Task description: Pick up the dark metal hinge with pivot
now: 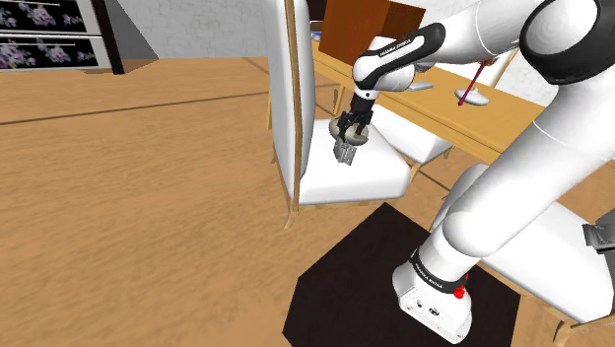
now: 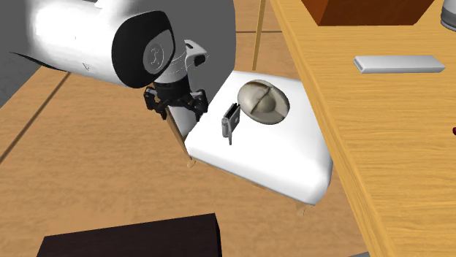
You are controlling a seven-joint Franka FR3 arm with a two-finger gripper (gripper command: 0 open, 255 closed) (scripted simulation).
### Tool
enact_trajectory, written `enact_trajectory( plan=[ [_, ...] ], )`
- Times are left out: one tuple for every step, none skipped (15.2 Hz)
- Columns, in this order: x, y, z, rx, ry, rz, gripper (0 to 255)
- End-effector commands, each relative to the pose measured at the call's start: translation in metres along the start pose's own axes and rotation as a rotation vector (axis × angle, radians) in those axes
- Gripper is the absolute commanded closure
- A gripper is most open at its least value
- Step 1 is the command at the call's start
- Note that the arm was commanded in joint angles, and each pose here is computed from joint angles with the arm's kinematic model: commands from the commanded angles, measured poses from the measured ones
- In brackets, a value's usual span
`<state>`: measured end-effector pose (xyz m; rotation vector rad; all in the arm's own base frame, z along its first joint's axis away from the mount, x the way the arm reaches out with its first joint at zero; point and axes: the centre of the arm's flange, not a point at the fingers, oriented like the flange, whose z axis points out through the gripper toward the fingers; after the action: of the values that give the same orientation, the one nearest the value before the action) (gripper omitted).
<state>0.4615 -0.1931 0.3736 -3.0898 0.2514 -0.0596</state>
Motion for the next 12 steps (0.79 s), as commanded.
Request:
enact_trajectory(
  plan=[
    [0.012, 0.017, 0.015, -0.008, 0.0, 0.009, 0],
    [0.019, 0.025, 0.022, -0.011, 0.0, 0.014, 0],
    [0.026, 0.033, 0.03, -0.015, 0.001, 0.018, 0],
    [0.032, 0.041, 0.038, -0.018, 0.001, 0.023, 0],
    [0.039, 0.049, 0.045, -0.021, 0.001, 0.028, 0],
    [0.046, 0.057, 0.053, -0.025, 0.001, 0.032, 0],
    [0.052, 0.065, 0.06, -0.028, 0.001, 0.037, 0],
    [0.059, 0.073, 0.068, -0.031, 0.002, 0.042, 0],
    [0.065, 0.081, 0.075, -0.035, 0.002, 0.046, 0],
    [0.072, 0.089, 0.083, -0.038, 0.002, 0.051, 0],
    [0.078, 0.098, 0.09, -0.042, 0.002, 0.056, 0],
    [0.085, 0.106, 0.098, -0.045, 0.002, 0.06, 0]
  ],
)
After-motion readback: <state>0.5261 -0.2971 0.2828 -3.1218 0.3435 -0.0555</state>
